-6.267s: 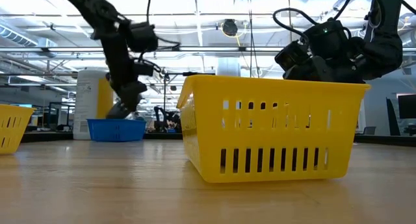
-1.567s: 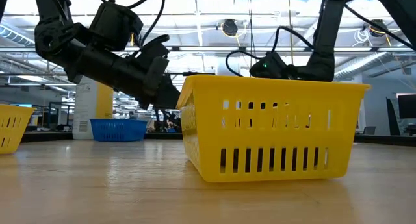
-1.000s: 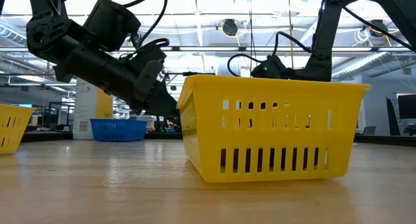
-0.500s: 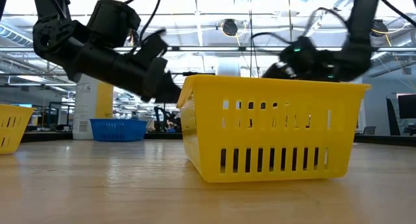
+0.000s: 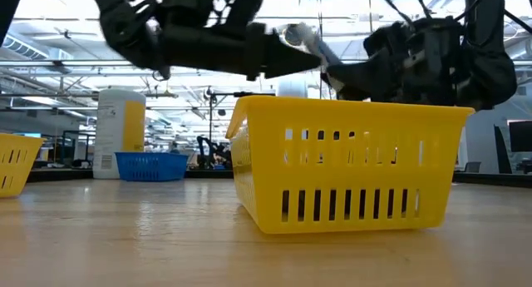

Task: Pick & Place Travel size toiletries
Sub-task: Put the white toothpaste into the left yellow bin

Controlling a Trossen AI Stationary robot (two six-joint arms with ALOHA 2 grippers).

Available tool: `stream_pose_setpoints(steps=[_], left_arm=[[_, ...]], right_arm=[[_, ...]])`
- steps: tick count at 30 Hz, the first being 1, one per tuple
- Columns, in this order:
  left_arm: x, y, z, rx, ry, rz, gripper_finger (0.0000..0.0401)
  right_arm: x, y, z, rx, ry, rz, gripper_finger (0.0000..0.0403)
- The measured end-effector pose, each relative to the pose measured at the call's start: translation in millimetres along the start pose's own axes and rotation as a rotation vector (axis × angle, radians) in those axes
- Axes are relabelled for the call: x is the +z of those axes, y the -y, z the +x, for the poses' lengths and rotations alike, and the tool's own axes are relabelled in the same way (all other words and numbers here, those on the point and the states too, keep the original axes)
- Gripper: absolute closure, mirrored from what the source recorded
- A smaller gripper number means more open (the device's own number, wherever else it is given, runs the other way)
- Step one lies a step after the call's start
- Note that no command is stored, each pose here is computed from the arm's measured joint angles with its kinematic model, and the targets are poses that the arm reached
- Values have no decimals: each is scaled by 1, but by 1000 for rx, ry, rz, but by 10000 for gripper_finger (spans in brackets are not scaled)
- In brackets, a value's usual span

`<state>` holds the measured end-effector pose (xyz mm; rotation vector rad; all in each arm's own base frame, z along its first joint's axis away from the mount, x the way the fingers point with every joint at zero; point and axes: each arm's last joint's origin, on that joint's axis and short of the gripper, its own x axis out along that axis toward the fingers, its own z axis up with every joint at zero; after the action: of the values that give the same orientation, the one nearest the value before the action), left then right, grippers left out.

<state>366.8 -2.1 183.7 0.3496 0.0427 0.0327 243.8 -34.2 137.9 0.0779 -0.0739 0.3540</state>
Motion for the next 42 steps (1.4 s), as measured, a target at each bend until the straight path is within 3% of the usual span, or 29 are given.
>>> stream_pose_setpoints(steps=[3,7,15,24,28,35,42], left_arm=[[5,2,11,-31,-14,-11,80],[13,7,14,-77,17,-10,85],[16,13,13,-114,37,8,164],[16,11,13,-87,29,-29,252],[13,10,13,-75,7,-35,283],[10,7,9,-2,-137,-14,322],[24,3,-14,81,-372,45,324]], right_arm=[[2,-4,3,18,10,-2,338],[6,-9,5,40,26,-14,341],[6,-9,5,32,26,-16,344],[2,-3,5,-140,2,-16,339],[-2,-2,5,-175,-33,-22,305],[-3,2,3,-199,-49,-42,198],[-4,2,3,-214,-63,-64,140]])
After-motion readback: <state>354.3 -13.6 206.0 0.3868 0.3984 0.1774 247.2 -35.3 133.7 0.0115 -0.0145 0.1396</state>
